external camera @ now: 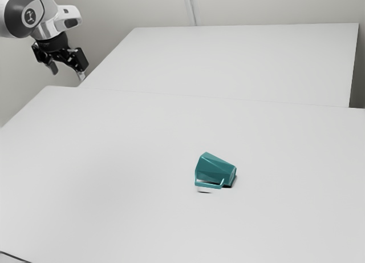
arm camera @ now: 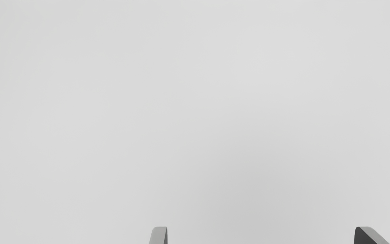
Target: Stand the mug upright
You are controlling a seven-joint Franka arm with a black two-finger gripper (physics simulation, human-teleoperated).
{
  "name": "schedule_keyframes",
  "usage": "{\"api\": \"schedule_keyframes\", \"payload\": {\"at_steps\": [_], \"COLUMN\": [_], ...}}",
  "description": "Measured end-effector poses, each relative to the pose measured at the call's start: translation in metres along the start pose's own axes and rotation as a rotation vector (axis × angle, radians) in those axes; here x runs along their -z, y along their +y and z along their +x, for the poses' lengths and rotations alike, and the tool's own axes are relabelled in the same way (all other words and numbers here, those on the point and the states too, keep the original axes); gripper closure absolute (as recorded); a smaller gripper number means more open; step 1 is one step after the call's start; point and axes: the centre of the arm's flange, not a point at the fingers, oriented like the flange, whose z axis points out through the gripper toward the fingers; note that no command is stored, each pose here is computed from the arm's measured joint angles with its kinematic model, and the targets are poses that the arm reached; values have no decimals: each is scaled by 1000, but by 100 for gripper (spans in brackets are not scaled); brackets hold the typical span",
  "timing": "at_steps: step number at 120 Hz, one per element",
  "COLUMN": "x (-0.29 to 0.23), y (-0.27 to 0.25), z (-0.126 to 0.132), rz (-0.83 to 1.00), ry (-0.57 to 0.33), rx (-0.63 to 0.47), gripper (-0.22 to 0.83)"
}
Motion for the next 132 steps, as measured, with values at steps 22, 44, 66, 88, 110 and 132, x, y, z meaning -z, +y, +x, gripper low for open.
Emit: {"api": "schedule_keyframes", "payload": {"at_steps": [22, 44, 66, 88, 110, 132], "x": [1, -20, -103, -188, -232, -267], "y": [3, 10, 50, 90, 141, 182], "z": [3, 10, 27, 20, 25, 14], "rz": [-24, -105, -376, -613, -749, -849], "ry": [25, 24, -92, -246, -335, -438], "rx": [-37, -50, 0, 120, 197, 281], "gripper": [0, 0, 0, 0, 0, 0]}}
